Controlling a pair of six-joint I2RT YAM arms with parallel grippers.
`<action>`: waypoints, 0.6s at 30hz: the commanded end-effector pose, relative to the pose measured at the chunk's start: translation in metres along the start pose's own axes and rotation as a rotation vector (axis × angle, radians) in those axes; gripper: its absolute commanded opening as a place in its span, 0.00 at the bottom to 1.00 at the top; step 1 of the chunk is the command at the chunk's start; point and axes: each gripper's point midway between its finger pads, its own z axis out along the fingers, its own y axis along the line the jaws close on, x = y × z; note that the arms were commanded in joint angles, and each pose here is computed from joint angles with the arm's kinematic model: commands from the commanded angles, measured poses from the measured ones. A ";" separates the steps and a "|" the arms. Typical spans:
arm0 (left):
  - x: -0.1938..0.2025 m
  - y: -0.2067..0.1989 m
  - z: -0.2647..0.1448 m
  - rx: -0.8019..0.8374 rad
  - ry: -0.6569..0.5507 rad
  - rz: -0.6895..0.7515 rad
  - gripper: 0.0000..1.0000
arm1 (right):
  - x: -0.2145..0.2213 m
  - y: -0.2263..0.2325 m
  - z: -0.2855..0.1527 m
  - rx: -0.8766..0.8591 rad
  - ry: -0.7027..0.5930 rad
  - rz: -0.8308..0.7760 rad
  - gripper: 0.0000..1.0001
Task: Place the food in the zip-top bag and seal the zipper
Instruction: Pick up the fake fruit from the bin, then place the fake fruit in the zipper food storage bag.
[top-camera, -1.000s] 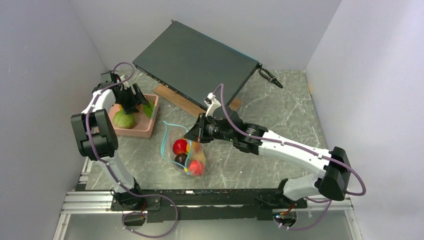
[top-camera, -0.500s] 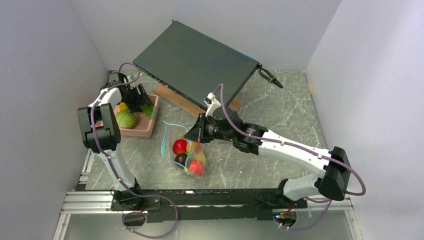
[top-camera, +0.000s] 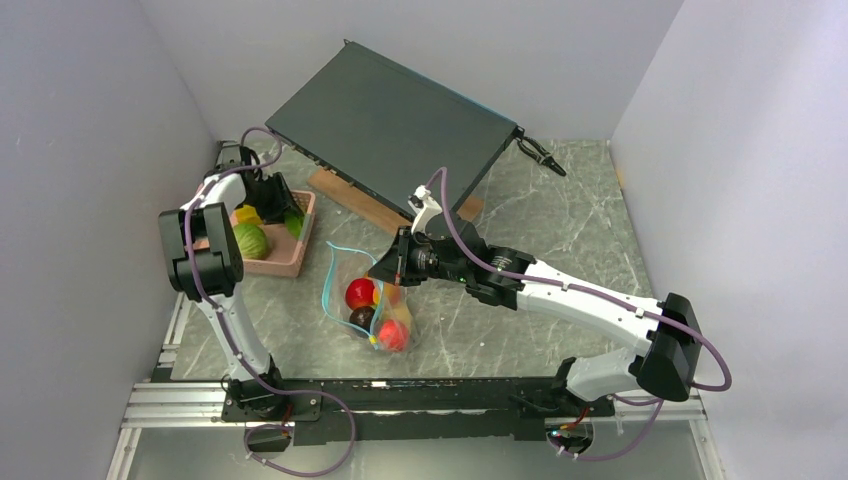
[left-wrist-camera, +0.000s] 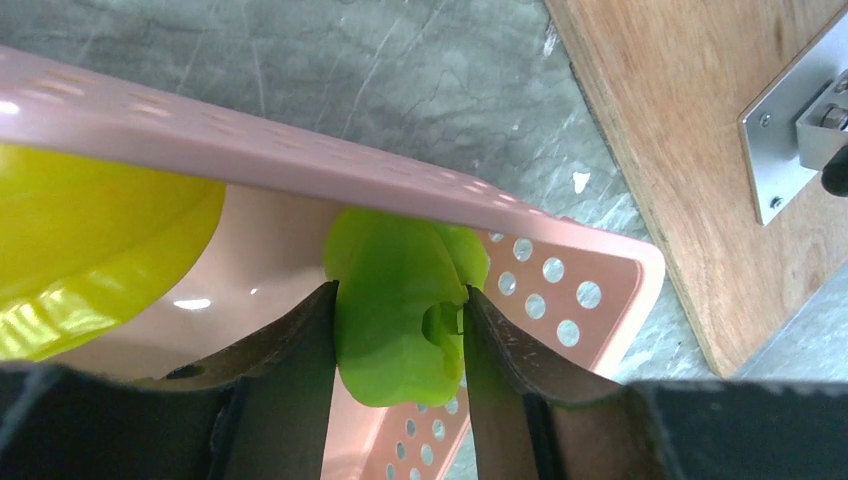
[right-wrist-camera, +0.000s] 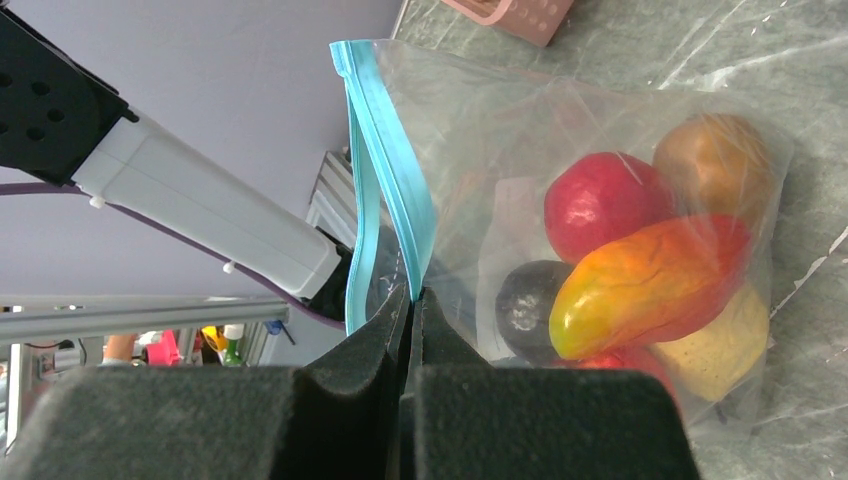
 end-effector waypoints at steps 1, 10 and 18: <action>-0.013 -0.006 -0.029 -0.055 -0.053 0.066 0.41 | -0.019 0.022 -0.011 -0.066 -0.064 0.000 0.00; -0.008 -0.010 -0.082 -0.128 -0.120 0.108 0.37 | -0.021 0.025 -0.014 -0.074 -0.070 -0.010 0.00; 0.031 -0.047 -0.141 0.004 -0.191 0.129 0.37 | -0.017 0.023 -0.010 -0.079 -0.054 -0.006 0.00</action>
